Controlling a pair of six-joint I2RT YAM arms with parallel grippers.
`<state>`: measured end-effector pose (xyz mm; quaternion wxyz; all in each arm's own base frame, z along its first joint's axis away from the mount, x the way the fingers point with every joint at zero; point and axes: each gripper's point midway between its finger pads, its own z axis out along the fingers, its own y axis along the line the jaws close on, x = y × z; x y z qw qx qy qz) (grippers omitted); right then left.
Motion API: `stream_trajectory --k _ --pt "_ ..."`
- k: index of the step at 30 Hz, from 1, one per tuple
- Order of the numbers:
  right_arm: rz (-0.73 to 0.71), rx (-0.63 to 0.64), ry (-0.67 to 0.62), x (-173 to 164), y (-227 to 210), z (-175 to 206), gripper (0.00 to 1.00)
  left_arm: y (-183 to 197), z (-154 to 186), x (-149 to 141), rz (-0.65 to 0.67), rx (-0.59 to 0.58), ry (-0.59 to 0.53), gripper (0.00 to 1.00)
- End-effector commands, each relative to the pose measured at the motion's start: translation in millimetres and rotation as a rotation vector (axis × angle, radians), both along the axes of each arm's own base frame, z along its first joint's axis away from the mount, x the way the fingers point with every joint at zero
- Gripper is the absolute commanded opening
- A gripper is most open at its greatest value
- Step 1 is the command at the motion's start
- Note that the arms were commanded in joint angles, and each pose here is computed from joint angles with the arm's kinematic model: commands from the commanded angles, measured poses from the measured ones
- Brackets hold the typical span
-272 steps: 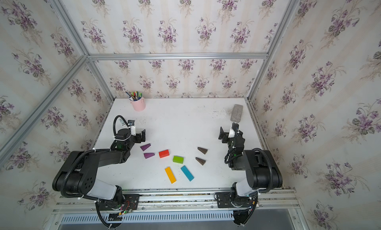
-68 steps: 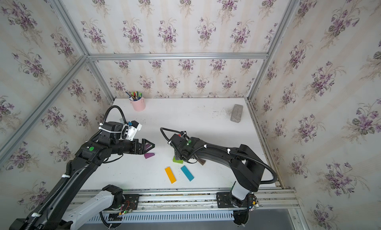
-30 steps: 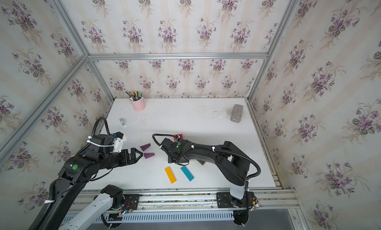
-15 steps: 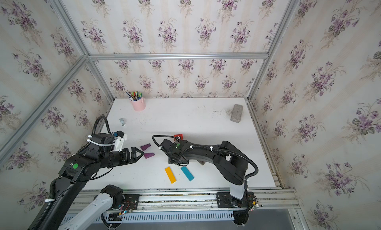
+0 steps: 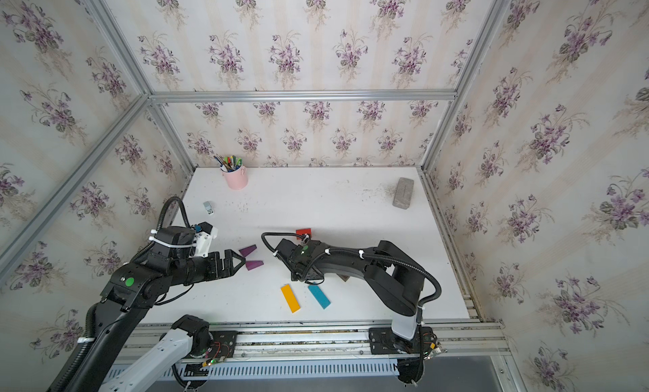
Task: Assemble a small pinwheel with building blocks
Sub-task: Pick up the building block from the center of the board, then assemble the building block at the center of the board.
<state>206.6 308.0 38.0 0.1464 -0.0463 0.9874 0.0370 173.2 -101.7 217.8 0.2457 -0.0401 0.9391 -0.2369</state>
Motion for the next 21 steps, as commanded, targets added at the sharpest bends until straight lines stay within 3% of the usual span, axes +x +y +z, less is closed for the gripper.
stream_trajectory --k 1,10,17,21 --pt "-0.005 -0.025 -0.026 7.7 -4.7 2.2 0.66 -1.3 2.3 3.3 0.004 -0.009 -0.009 1.0" --pt "-0.011 -0.015 -0.032 20.3 -8.8 1.7 0.55 -1.2 4.5 6.3 0.006 -0.005 -0.017 1.0" --pt "0.025 0.029 -0.066 54.5 -9.5 7.7 0.54 -2.9 9.6 21.0 0.01 0.005 -0.047 1.0" --pt "0.082 0.0 -0.078 69.9 1.8 14.4 0.54 -10.4 11.1 32.6 -0.065 0.036 -0.043 1.0"
